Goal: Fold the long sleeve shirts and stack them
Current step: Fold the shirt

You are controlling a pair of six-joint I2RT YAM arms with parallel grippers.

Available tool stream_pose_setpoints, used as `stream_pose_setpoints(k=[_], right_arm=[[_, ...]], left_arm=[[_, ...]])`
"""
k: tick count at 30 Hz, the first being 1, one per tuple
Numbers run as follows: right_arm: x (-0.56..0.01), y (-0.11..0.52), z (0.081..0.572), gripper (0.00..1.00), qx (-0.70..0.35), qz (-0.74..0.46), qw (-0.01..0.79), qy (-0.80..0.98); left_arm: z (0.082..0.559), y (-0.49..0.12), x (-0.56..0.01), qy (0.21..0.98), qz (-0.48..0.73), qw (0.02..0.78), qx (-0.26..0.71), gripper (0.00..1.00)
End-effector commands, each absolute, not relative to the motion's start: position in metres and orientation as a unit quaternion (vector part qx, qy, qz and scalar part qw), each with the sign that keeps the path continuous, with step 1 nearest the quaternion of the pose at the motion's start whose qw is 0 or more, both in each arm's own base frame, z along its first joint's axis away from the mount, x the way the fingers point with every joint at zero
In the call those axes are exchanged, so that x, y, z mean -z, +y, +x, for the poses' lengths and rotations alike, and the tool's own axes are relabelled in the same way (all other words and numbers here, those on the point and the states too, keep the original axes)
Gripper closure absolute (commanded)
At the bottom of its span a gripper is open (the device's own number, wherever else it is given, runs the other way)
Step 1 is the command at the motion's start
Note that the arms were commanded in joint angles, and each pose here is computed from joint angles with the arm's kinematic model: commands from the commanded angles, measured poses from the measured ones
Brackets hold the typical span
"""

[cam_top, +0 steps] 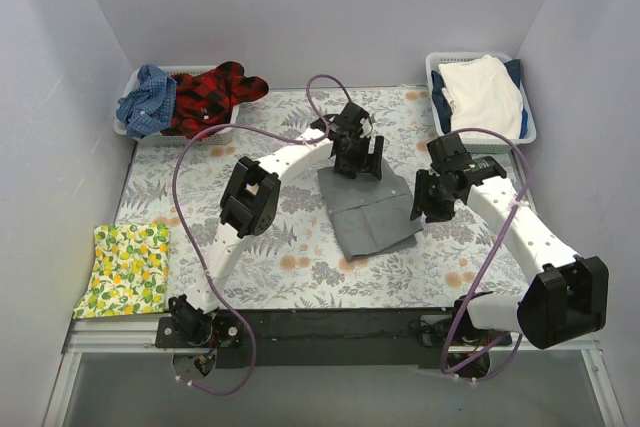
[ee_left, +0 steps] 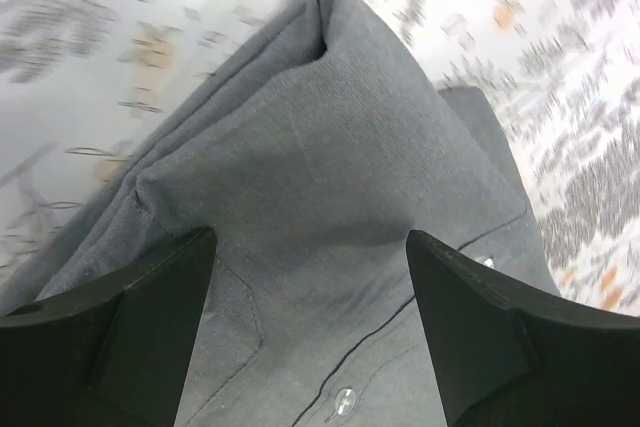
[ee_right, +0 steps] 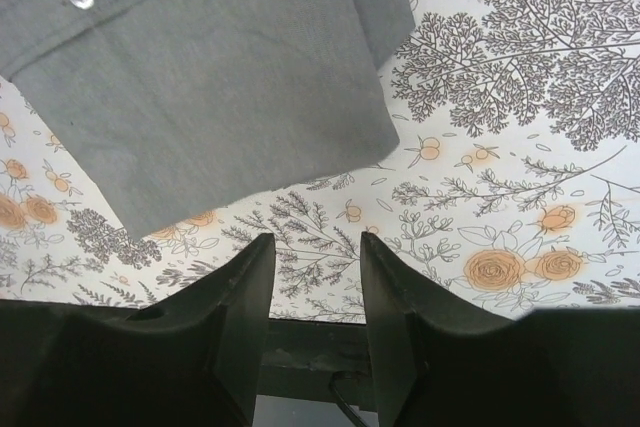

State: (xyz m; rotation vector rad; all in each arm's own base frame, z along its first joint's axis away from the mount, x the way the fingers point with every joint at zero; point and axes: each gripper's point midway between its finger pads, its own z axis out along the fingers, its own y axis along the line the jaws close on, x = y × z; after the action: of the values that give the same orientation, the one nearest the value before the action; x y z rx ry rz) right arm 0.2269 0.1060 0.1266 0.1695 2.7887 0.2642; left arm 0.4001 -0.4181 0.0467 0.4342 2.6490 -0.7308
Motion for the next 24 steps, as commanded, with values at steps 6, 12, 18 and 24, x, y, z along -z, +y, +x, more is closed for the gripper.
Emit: stream_pose_setpoints(k=[6,12,18,24], right_arm=[[-0.122,0.128,0.257,0.40,-0.150,0.046,0.182,0.971],[-0.100,0.164,0.291,0.36,-0.222,0.042,0.165,0.960],[-0.085,0.201,0.333,0.33,-0.293,0.036,0.163,0.941],[-0.072,0.231,0.367,0.24,-0.360,0.049,0.163,0.918]], left_arm=[[0.457,-0.255,-0.011,0.977,-0.086,0.175,0.081,0.21],[0.438,-0.207,-0.004,0.975,-0.149,0.152,0.057,0.21],[0.427,-0.209,-0.050,0.967,-0.142,0.180,0.109,0.21],[0.436,-0.210,-0.105,0.957,-0.117,0.229,0.131,0.20]])
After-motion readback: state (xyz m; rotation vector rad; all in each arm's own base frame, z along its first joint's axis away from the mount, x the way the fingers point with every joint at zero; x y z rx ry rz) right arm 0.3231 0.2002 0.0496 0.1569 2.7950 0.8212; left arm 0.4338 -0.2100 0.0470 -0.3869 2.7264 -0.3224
